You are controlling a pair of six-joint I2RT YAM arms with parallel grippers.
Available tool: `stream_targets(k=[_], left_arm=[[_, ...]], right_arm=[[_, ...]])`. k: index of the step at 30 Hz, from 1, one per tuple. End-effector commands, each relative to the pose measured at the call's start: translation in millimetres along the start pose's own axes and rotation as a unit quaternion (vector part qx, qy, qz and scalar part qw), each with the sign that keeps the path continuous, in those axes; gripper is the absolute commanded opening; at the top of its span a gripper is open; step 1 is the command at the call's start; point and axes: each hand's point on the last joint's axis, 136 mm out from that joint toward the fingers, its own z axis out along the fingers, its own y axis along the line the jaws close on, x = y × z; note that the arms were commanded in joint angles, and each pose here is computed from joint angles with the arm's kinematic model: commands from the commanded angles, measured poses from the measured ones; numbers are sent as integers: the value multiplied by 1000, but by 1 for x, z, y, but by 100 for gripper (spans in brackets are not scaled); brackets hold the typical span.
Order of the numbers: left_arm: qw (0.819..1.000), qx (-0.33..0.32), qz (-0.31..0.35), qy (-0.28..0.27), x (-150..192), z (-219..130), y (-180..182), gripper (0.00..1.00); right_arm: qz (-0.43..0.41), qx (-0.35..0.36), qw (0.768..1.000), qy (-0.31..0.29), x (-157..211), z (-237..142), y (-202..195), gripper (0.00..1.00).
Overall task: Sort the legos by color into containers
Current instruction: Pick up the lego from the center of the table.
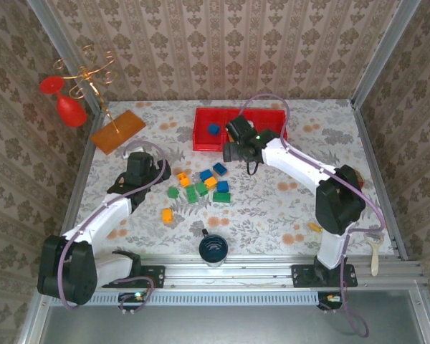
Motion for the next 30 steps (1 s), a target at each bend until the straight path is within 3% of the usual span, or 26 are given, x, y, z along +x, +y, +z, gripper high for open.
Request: stream_targets(k=[1, 15, 30], left_arm=[[1000, 9, -20, -5, -2, 1, -1, 100], [1000, 13, -27, 4, 3, 6, -2, 100], [999, 14, -31, 12, 7, 11, -2, 100]], right_arm=[[19, -4, 1000, 5, 19, -16, 2, 93], [-18, -49, 994, 92, 99, -11, 56, 100], [-20, -46, 987, 151, 132, 23, 72, 98]])
